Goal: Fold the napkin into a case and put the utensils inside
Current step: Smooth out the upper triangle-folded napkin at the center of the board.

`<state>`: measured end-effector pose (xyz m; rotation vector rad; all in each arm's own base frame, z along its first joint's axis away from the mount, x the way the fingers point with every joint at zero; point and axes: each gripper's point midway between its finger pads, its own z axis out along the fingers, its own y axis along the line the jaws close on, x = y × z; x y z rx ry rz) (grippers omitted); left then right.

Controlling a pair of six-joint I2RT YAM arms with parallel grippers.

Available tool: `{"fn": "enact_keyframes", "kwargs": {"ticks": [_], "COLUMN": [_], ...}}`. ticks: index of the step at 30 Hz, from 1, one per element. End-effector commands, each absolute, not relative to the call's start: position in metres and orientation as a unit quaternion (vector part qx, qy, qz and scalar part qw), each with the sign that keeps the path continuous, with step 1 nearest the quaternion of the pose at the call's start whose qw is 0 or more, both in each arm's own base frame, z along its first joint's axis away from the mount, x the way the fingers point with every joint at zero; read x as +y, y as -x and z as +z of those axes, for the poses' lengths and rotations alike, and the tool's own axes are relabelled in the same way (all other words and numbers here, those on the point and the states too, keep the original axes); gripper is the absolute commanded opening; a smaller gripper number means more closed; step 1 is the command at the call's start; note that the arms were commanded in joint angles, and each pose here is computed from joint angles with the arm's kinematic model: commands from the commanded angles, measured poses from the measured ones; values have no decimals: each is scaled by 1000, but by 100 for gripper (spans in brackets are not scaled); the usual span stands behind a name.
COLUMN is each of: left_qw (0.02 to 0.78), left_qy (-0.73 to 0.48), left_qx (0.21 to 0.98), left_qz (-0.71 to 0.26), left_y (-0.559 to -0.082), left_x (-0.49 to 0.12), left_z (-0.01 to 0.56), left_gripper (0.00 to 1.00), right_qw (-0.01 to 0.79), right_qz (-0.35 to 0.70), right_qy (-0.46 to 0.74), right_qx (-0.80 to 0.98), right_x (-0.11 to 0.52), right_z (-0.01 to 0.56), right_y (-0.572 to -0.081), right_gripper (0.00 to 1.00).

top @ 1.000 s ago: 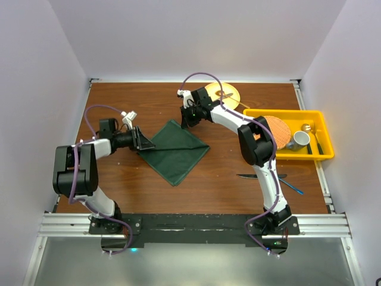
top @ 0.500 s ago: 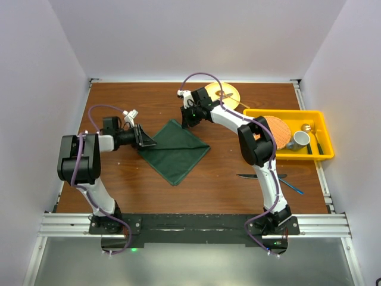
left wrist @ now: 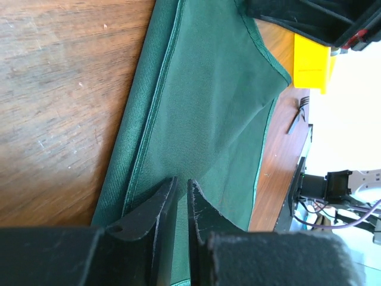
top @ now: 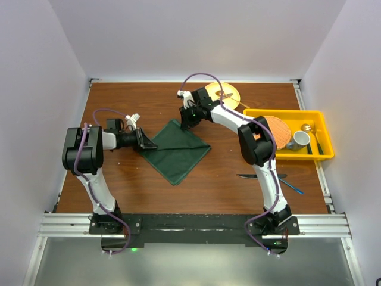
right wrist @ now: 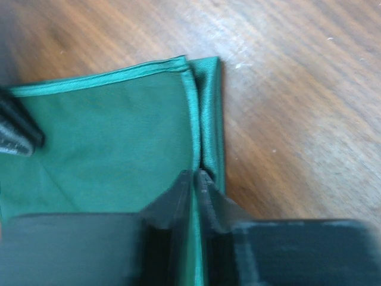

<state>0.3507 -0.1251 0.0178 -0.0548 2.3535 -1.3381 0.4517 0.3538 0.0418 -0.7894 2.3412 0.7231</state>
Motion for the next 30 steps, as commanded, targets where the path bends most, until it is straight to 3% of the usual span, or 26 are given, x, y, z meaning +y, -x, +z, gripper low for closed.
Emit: {"fn": "enact_keyframes", "kwargs": {"ticks": [1, 2, 5, 10, 17, 23, 30], "left_qw": [205, 204, 198, 197, 197, 196, 191], "left_qy": [32, 32, 33, 34, 30, 30, 24], "left_qx": [876, 877, 879, 881, 882, 882, 885], "left_qz": [-436, -433, -432, -429, -426, -427, -424], "left_y": [-352, -352, -349, -347, -346, -345, -344], "left_x": [-114, -114, -113, -113, -112, -112, -112], "left_z": [-11, -13, -16, -19, -19, -20, -19], "left_gripper": [18, 18, 17, 17, 17, 16, 15], "right_qw": [308, 307, 299, 237, 117, 66, 46], "right_qz": [334, 352, 406, 518, 592, 608, 593], "right_qy": [303, 293, 280, 249, 174, 146, 109], "right_qx": [837, 834, 817, 783, 778, 778, 796], "right_x": [368, 370, 377, 399, 433, 448, 413], "right_z": [112, 124, 158, 178, 141, 102, 62], "right_y": [-452, -447, -427, -383, -339, -331, -336], "right_gripper": [31, 51, 72, 91, 98, 98, 98]}}
